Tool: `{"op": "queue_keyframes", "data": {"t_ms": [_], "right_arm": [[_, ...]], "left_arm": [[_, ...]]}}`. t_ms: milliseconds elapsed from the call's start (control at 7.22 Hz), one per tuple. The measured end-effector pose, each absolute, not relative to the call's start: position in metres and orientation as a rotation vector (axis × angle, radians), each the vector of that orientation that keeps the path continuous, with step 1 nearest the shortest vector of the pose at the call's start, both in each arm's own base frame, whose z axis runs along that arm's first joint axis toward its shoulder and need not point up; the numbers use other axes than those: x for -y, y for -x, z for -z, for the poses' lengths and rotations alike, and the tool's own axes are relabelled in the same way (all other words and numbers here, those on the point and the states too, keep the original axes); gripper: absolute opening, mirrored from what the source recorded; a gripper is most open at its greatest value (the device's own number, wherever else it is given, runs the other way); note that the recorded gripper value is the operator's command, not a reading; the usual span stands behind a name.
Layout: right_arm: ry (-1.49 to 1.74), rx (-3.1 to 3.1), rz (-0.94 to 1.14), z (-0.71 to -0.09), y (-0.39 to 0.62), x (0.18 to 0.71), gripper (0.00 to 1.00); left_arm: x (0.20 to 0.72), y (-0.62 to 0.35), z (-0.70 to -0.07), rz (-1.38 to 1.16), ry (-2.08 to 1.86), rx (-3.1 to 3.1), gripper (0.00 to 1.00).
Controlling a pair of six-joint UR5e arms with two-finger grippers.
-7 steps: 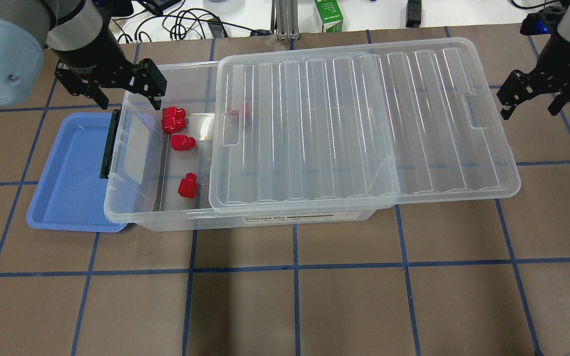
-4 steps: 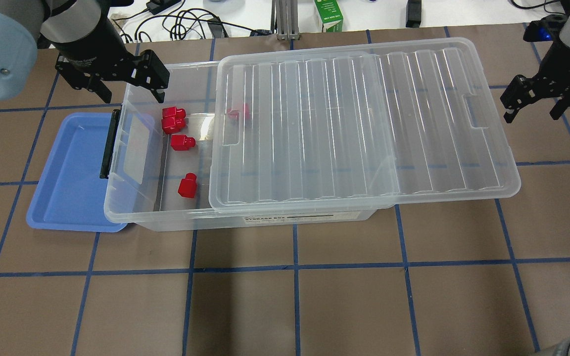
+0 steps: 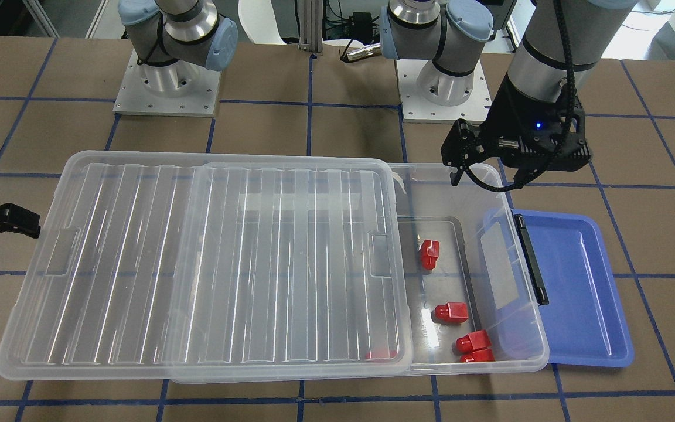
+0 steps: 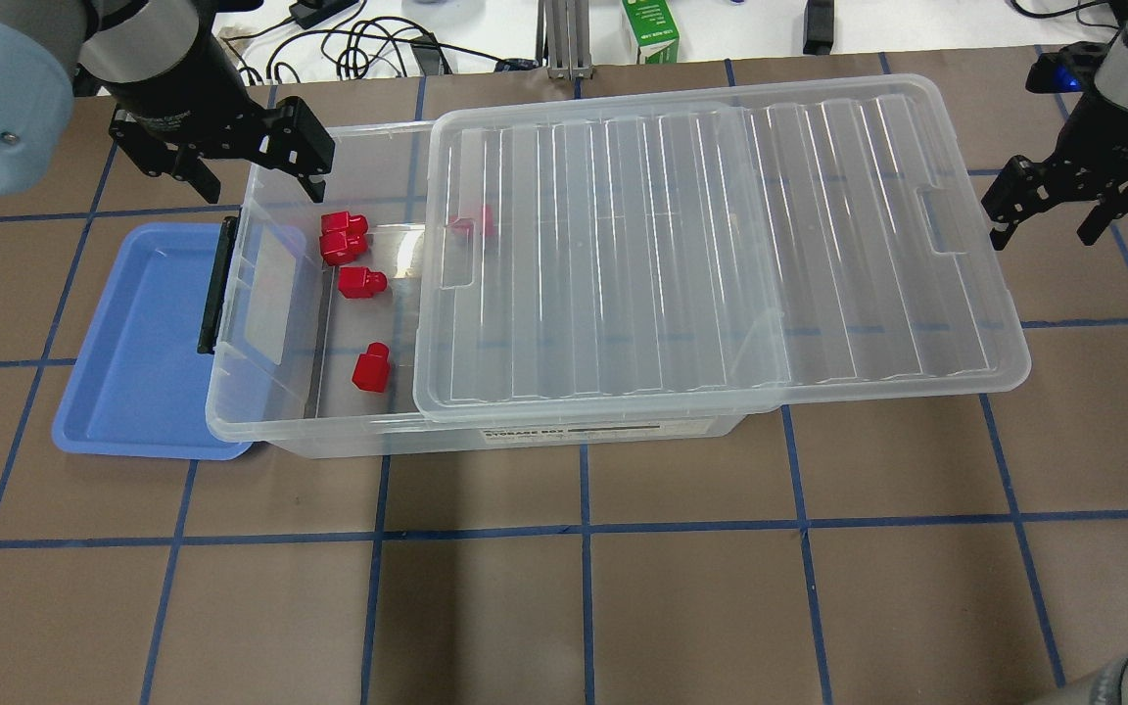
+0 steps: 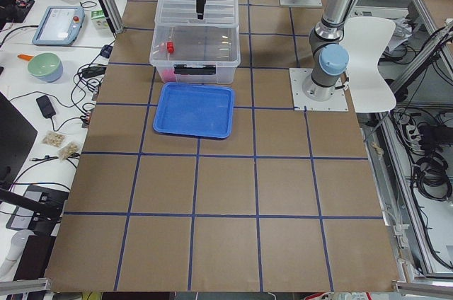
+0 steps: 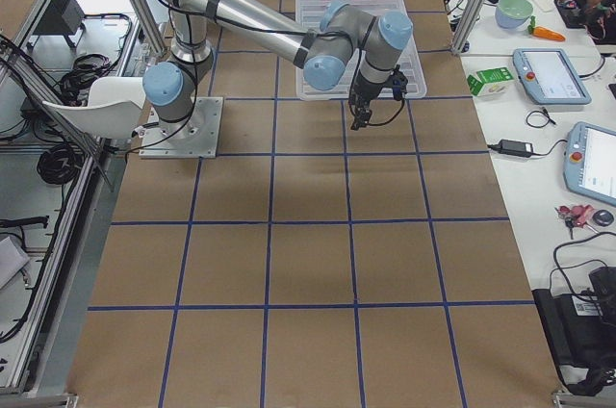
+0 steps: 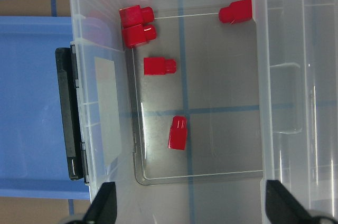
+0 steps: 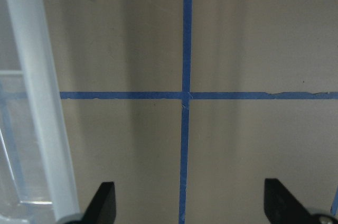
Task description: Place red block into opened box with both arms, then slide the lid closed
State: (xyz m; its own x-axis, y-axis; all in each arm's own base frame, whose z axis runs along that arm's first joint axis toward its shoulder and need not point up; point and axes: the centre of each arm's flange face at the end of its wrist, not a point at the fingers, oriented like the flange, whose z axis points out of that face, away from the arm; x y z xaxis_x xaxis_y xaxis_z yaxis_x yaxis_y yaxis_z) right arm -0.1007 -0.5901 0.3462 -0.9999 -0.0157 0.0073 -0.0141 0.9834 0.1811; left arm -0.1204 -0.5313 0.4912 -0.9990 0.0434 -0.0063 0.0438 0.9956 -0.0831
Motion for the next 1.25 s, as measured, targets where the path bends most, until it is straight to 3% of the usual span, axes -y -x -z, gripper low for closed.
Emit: {"op": "queue_keyframes", "data": {"t_ms": [1246], "right_arm": [[-0.014, 3.12, 0.295, -0.339, 0.065, 0.598, 1.0]], "left_arm": [[0.527, 0.117, -0.49, 0.128, -0.061, -3.134, 1.0]]}}
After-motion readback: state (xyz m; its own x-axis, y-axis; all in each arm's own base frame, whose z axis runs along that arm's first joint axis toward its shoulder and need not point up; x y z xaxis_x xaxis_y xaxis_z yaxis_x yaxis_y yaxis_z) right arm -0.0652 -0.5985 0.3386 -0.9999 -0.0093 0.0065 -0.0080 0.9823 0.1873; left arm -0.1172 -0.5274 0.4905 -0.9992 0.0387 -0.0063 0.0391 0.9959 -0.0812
